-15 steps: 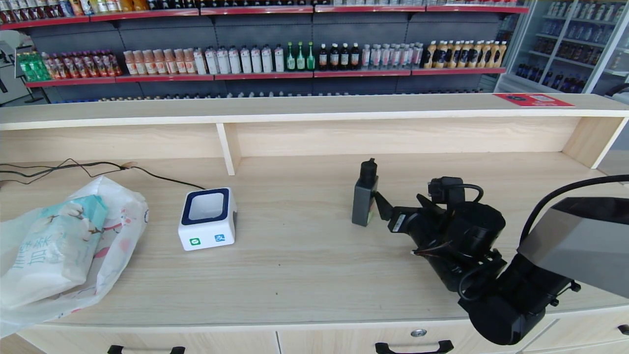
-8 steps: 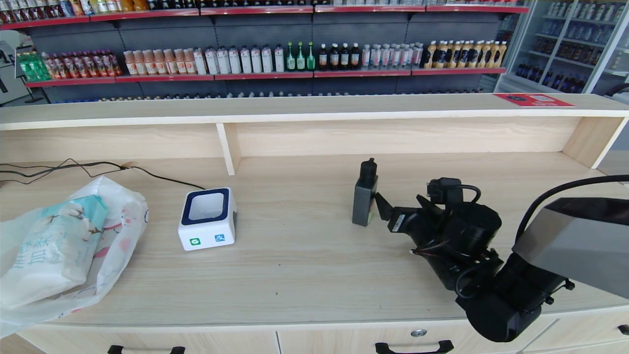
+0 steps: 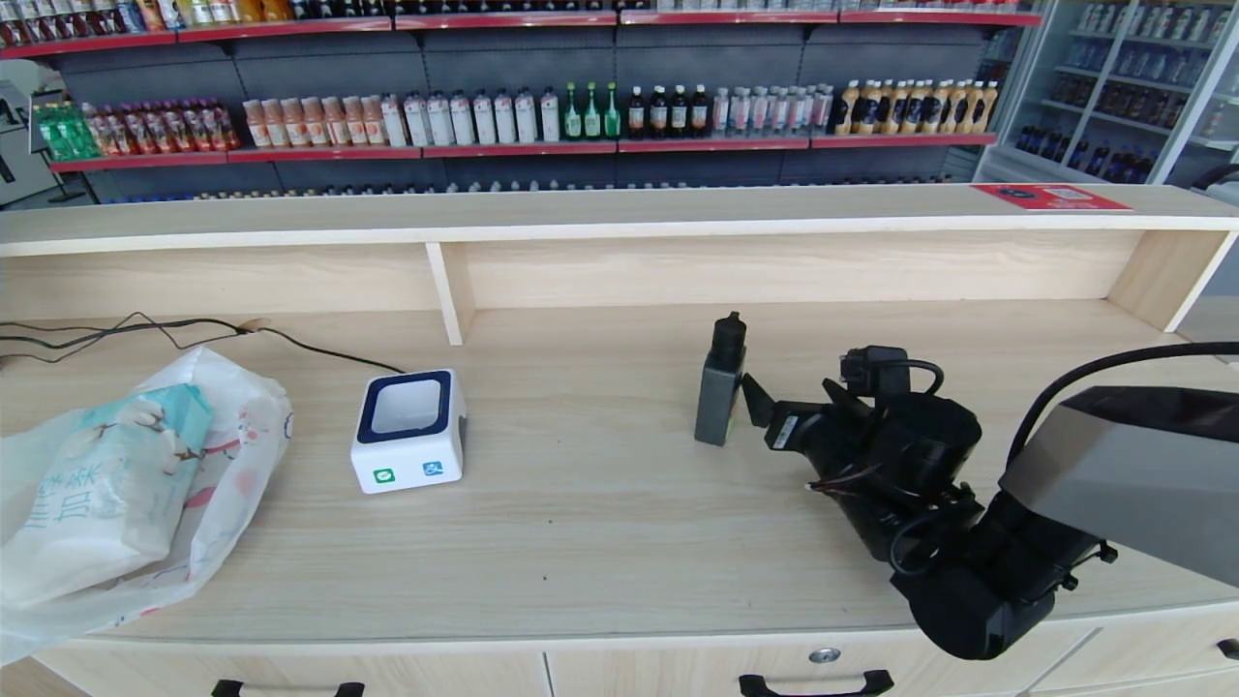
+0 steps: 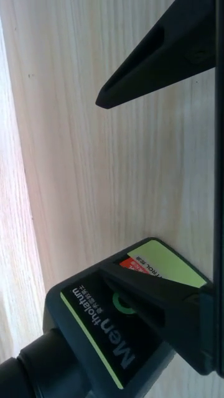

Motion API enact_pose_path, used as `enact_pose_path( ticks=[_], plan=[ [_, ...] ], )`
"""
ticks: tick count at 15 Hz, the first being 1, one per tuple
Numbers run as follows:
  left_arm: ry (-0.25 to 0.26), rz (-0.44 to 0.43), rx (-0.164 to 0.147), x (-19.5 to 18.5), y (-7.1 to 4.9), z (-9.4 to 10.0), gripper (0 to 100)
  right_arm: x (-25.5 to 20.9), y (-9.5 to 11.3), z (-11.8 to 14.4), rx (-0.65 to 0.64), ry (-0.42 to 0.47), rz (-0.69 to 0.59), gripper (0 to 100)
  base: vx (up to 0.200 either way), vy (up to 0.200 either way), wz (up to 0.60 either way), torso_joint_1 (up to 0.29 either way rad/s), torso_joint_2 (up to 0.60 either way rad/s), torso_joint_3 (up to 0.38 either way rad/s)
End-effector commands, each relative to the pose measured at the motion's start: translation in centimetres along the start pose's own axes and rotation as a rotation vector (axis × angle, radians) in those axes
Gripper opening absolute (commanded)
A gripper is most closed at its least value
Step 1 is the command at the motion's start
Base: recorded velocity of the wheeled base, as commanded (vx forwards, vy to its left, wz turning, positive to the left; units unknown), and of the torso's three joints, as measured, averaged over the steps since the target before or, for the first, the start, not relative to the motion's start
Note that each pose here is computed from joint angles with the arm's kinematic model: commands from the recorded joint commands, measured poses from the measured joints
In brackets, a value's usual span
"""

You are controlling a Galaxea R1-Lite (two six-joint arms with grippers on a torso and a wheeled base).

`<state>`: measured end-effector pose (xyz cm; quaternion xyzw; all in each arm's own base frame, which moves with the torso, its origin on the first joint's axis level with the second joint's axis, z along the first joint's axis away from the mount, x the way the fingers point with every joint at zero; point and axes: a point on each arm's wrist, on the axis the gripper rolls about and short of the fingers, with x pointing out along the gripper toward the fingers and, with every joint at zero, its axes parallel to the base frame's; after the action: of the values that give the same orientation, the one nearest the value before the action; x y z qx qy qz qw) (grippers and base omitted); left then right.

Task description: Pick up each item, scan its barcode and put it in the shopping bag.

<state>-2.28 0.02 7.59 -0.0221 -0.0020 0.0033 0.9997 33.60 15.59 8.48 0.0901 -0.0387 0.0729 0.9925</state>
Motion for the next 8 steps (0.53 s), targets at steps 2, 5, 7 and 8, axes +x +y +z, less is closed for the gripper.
enact_pose_path(
  ticks=[2,5,7,8],
  plan=[
    [-0.001,0.0,0.0,0.0,0.0,0.0,100,0.19,0.58,-0.44,0.002,0.002,0.015,100,0.0,0.0,0.0,0.0,0.0,0.0],
    [-0.001,0.001,0.0,0.0,0.0,0.0,100,0.22,0.47,-0.43,0.006,0.002,0.012,100,0.0,0.0,0.0,0.0,0.0,0.0],
    [-0.001,0.001,0.0,0.0,0.0,0.0,100,0.24,0.42,-0.42,0.006,0.001,0.01,100,0.0,0.0,0.0,0.0,0.0,0.0],
    [-0.001,0.001,0.0,0.0,0.0,0.0,100,0.26,0.32,-0.29,0.007,-0.002,0.008,100,0.0,0.0,0.0,0.0,0.0,0.0]
  ],
)
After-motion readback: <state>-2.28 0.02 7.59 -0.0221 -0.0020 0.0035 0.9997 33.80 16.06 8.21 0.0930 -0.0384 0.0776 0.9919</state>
